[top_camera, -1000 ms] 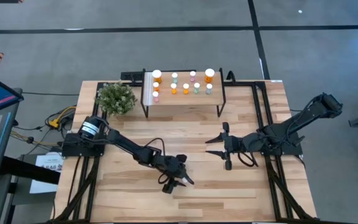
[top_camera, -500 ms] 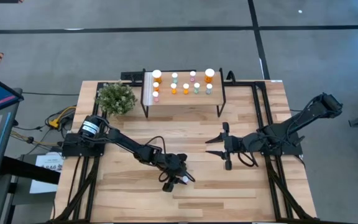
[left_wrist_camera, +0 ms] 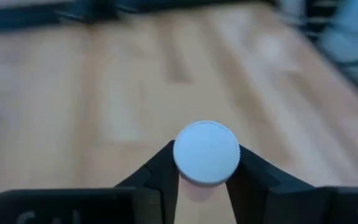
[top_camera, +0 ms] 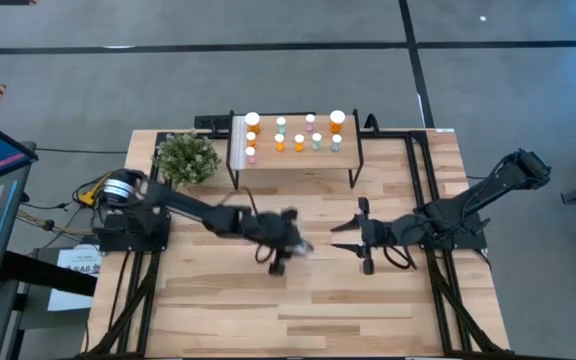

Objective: Pick and place medicine bottles onto shelf by color
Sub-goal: Put the small pink pill bottle on the shelf

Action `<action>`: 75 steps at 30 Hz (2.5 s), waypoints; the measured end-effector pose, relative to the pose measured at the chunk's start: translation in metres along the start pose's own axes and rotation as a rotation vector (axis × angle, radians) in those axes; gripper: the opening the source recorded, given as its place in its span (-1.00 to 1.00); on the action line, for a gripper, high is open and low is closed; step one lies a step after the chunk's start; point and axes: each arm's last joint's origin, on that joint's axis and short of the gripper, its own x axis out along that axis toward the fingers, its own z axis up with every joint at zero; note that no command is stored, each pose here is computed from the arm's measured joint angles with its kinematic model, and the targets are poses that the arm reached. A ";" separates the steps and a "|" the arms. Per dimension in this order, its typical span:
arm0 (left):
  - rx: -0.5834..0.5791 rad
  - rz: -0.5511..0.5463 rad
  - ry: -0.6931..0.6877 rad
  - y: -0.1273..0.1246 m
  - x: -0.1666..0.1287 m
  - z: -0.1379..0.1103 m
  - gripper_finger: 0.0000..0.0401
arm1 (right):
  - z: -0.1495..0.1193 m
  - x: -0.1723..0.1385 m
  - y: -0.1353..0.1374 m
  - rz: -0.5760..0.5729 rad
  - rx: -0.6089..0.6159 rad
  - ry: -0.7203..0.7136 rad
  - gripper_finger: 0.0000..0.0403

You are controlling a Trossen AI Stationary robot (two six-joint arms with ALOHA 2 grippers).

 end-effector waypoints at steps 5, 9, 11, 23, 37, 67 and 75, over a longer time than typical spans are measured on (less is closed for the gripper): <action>0.028 0.288 -0.066 0.048 -0.040 0.023 -0.52 | 0.002 -0.005 0.003 0.016 -0.005 -0.019 -0.09; -0.014 0.402 -0.085 0.090 -0.065 0.027 -0.52 | 0.003 -0.008 0.004 -0.003 -0.009 -0.023 -0.09; -0.045 0.449 -0.082 0.110 -0.073 0.023 -0.52 | 0.002 -0.008 0.005 -0.013 -0.027 -0.018 -0.09; -0.082 0.584 -0.074 0.166 -0.102 0.040 -0.52 | 0.001 -0.007 0.003 -0.027 -0.036 -0.004 -0.09; -0.143 0.575 0.062 0.188 -0.088 0.027 -0.52 | 0.001 -0.007 0.003 -0.027 -0.036 -0.002 -0.09; -0.169 0.584 0.075 0.188 -0.089 0.025 -0.15 | 0.001 -0.007 0.003 -0.027 -0.033 0.000 -0.09; -0.145 0.596 0.063 0.188 -0.094 0.045 -0.12 | 0.001 -0.007 0.003 -0.026 -0.033 0.000 -0.09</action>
